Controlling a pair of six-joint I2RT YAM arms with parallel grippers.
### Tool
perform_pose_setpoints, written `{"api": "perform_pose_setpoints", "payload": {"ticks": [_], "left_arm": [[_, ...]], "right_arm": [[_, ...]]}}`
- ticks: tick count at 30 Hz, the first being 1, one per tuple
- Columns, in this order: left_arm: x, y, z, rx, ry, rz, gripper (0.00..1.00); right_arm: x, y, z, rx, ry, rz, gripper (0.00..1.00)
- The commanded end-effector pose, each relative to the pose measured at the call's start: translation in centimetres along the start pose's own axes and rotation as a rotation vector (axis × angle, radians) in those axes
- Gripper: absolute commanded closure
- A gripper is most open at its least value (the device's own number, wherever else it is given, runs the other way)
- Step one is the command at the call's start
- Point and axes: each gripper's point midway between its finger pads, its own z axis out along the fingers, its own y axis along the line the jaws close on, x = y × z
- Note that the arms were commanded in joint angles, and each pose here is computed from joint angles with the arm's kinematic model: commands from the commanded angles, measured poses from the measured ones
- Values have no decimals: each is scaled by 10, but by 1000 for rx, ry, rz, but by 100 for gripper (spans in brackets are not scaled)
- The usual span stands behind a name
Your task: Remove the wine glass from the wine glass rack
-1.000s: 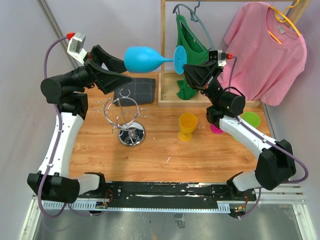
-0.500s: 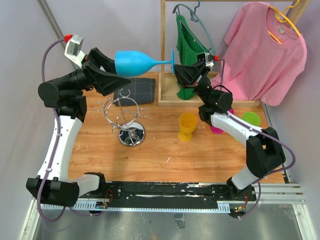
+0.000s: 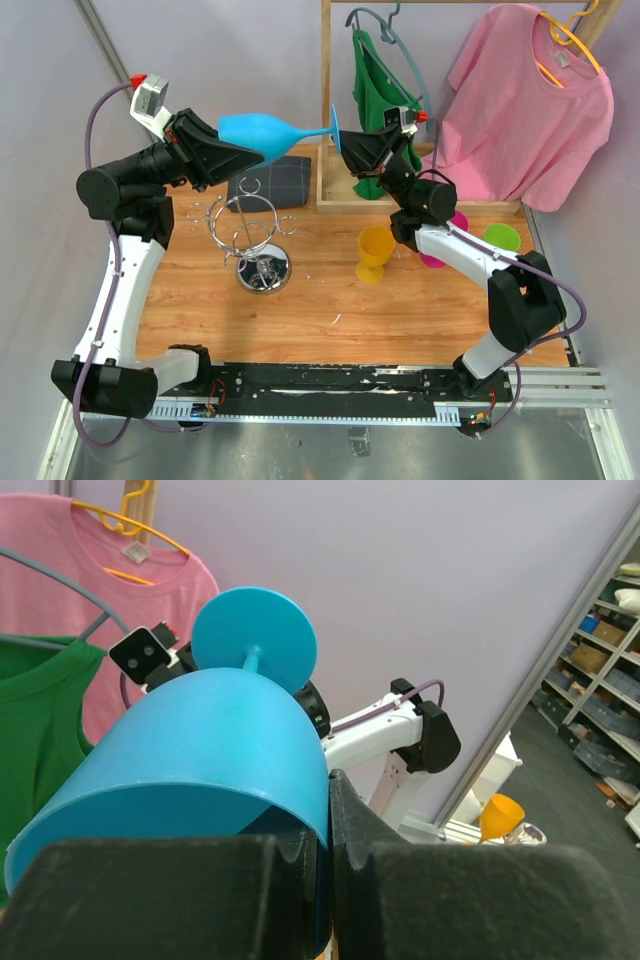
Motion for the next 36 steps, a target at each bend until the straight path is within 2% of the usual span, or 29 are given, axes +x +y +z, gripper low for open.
{"api": "perform_pose_setpoints", "payload": {"ticks": [1,4,7,15,21,24,28,36], "left_arm": [[4,-6,0,15,24,3,98],[-1,-10,2,24,28,29,99],[-11,-16,6,37,30,70,100],[-27,-7,19,58,65,100,100],[-13,38,53,-45,134,80,100],[8,50,73,-111,209,195,99],[47,53,96,-121,295,238,99],[137,66,120,-186,539,300,100]], "right_arm": [[17,22,0,-53,69,-88,77],[18,33,-14,-38,82,-134,57],[21,42,-31,-14,105,-170,44],[35,87,-76,101,195,-330,23],[40,92,-100,447,234,-534,7],[45,101,-105,569,259,-621,3],[48,119,-111,656,225,-725,1],[32,143,-148,869,8,-902,2]]}}
